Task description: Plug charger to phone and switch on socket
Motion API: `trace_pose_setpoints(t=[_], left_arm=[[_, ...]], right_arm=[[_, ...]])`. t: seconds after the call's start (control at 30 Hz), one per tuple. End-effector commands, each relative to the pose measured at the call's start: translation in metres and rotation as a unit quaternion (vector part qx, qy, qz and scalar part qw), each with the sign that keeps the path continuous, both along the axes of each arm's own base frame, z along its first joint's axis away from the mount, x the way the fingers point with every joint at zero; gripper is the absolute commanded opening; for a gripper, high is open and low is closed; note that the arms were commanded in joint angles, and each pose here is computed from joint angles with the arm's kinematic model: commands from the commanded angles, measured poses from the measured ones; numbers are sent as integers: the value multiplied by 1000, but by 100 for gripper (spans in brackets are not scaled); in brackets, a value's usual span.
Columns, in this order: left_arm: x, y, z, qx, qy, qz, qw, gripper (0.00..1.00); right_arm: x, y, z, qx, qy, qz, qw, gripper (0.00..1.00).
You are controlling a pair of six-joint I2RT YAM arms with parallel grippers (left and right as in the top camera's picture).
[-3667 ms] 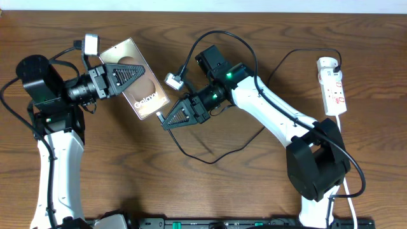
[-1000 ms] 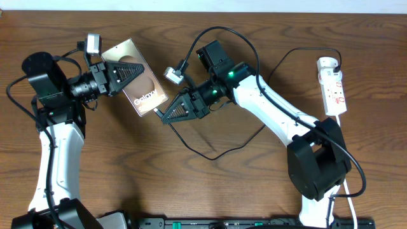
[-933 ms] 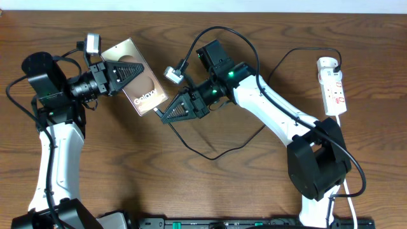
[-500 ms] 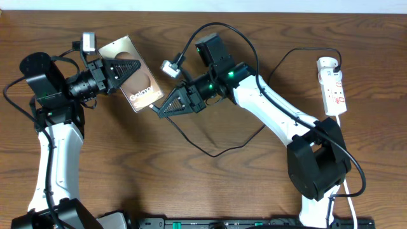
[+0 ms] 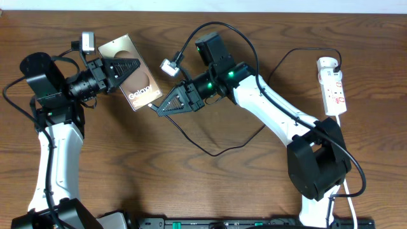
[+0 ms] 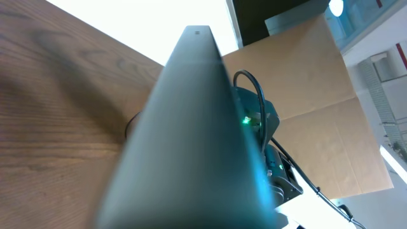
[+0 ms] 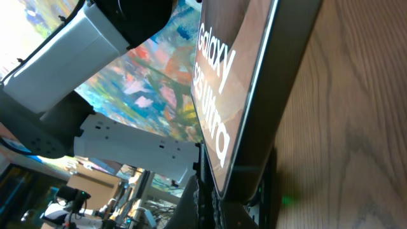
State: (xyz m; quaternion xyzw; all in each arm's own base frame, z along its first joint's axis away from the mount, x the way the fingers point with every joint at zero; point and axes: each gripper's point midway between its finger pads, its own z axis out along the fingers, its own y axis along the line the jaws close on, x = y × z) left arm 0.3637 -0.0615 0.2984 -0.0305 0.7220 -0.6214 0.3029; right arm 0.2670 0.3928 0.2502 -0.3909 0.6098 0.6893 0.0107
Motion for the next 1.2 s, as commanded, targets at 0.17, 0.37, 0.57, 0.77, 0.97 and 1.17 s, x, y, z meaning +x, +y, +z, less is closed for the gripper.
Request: trace_pose_setpoints(t=[0.17,0.37,0.57,0.77,0.97,1.17], left_arm=[[-2,3,5,-2,-4,-1,1000,7],[1,12,5,-5,4,15,1000,7],[5,15,4,-2,5,30,1000,7],[7,17,4,1,1,38,999,7],[14,21,13,7,-23,58,998,7],[17,23,21,1,-31,65,997,7]], right_arm=[[5,-1,10,6,-13,-7,1000,1],[10,1,5,-11,-12,-23,1000,1],[18,5,-1,-37,-5,-47,998,1],[20,6,4,-29,-8,-47,998,1],[12,2,11,-12,4,-21,1000,1],[9,1,14,-6,8,-12,1000,1]])
